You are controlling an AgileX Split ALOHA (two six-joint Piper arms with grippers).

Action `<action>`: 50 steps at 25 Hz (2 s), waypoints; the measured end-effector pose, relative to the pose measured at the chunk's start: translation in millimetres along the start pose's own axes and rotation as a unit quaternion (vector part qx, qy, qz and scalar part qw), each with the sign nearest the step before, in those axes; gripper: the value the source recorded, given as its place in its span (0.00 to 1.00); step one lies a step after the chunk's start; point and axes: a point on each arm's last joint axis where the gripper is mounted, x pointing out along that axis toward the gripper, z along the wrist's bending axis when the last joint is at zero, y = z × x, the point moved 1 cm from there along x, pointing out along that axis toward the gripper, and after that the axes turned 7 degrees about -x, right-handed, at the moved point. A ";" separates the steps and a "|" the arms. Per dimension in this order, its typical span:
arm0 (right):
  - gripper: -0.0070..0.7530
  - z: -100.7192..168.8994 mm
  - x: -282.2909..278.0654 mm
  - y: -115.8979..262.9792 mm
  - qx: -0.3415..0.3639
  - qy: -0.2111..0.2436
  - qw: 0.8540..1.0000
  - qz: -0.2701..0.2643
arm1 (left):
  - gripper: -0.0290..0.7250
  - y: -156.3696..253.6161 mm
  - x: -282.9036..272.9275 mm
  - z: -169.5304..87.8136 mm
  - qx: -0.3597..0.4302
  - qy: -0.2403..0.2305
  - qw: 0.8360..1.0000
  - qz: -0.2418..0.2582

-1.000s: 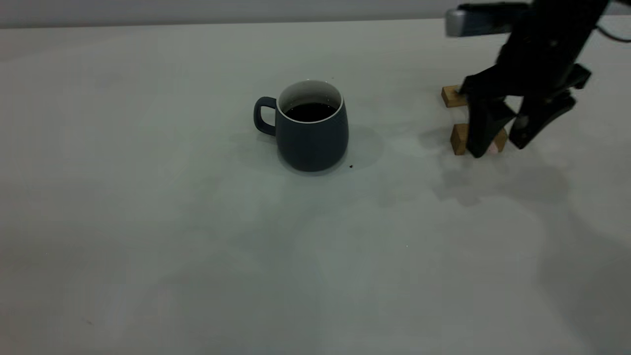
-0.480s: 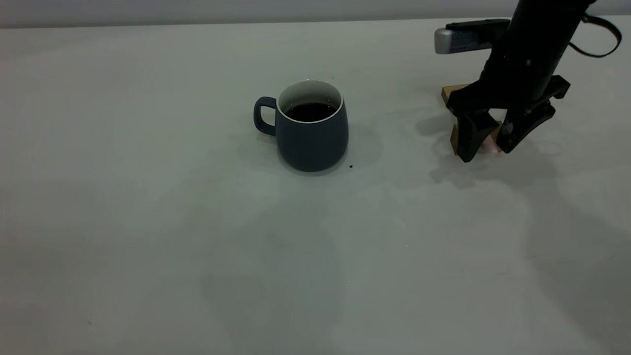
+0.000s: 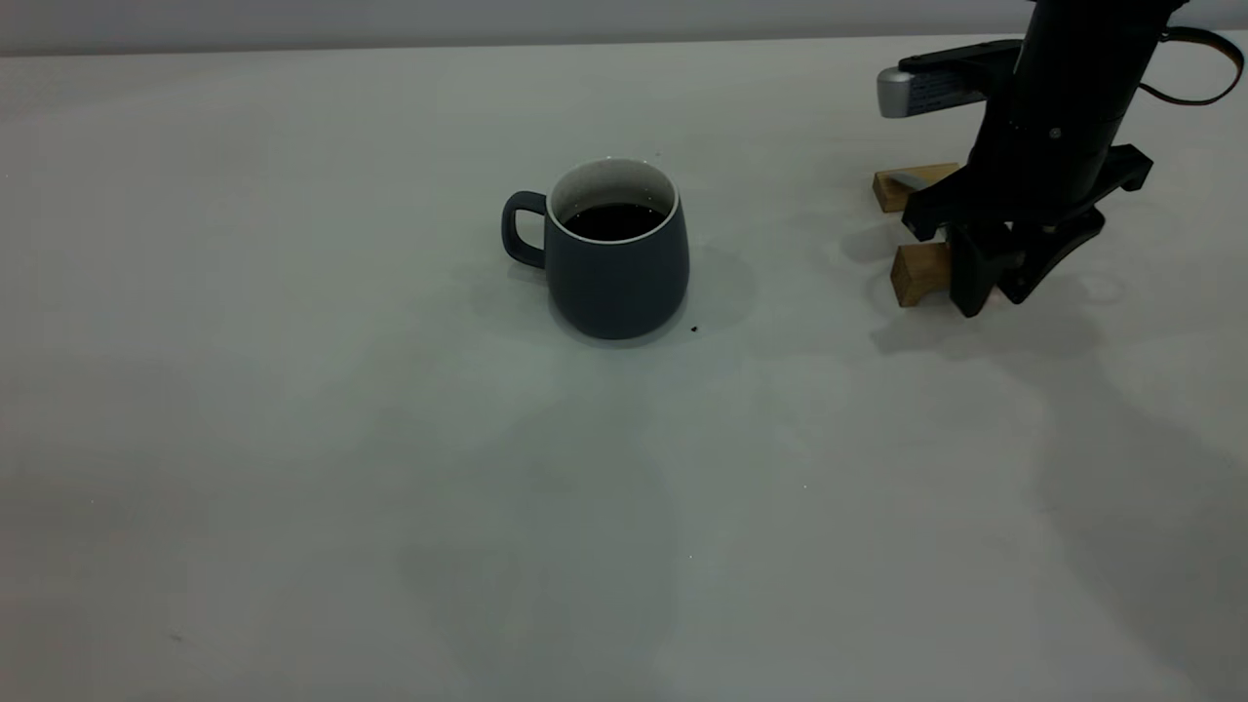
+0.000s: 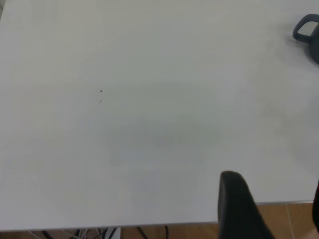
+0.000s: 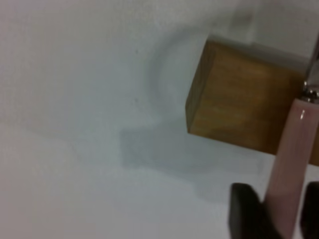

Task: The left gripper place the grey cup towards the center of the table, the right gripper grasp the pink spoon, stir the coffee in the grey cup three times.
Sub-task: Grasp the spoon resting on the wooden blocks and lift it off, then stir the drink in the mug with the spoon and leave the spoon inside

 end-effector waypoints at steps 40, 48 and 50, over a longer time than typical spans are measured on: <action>0.20 161.8 -163.7 -80.1 0.645 -0.490 0.563 0.164 | 0.61 0.0 0.0 0.0 0.000 0.000 1.000 0.000; 0.20 135.3 -106.9 -86.3 0.683 -0.486 0.516 0.175 | 0.61 0.0 0.0 0.0 0.000 0.000 1.000 0.000; 0.20 125.7 -94.1 -86.1 0.691 -0.486 0.505 0.177 | 0.61 0.0 0.0 0.0 0.000 0.000 1.000 0.000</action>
